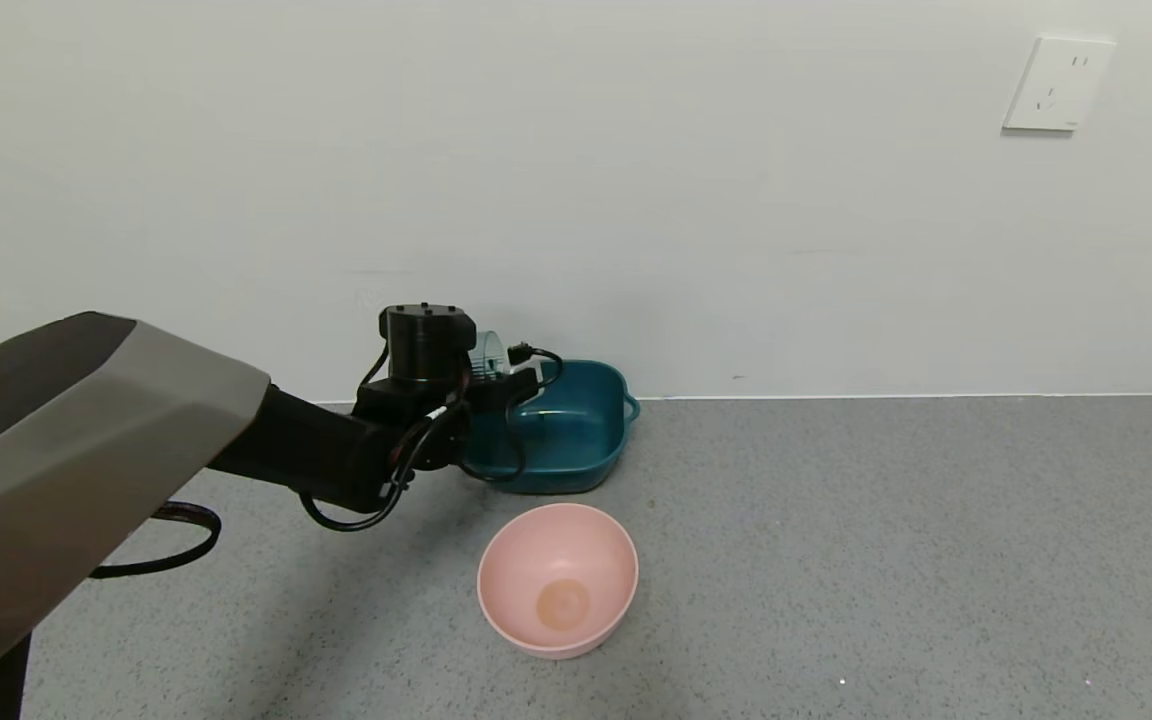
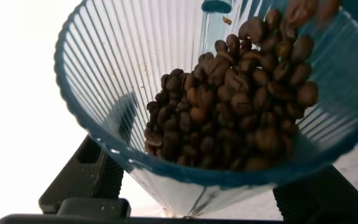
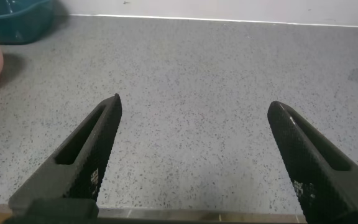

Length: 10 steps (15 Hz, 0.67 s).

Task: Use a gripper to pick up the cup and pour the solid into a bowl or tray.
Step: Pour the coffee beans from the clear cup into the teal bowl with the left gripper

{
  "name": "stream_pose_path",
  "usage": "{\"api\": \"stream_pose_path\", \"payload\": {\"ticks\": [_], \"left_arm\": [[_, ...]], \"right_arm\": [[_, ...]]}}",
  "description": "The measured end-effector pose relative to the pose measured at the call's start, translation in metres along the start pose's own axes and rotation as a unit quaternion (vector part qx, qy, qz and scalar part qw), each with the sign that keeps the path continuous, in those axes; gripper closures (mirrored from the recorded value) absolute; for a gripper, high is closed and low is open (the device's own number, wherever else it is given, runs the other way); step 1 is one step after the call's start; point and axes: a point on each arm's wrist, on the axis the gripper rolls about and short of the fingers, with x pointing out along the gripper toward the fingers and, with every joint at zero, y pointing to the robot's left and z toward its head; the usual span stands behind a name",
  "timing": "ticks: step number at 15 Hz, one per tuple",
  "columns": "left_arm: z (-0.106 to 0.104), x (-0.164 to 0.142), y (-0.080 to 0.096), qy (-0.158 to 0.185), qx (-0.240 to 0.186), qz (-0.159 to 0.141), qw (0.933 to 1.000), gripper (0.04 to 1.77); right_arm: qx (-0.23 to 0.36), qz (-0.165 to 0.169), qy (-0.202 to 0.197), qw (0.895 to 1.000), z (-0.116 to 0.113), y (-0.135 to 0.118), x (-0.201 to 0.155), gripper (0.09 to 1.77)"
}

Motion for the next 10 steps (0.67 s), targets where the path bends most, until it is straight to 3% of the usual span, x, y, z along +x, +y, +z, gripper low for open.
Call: {"api": "stream_pose_path", "payload": {"ticks": [4, 10], "left_arm": [[-0.0012, 0.0037, 0.0003, 0.001, 0.036, 0.018, 0.9992, 0.49], [-0.0007, 0.0057, -0.0084, 0.018, 0.075, 0.012, 0.9970, 0.49]], "right_arm": [[0.000, 0.000, 0.000, 1.000, 0.0000, 0.0000, 0.0000, 0.15], [0.000, 0.000, 0.000, 1.000, 0.0000, 0.0000, 0.0000, 0.15]]}}
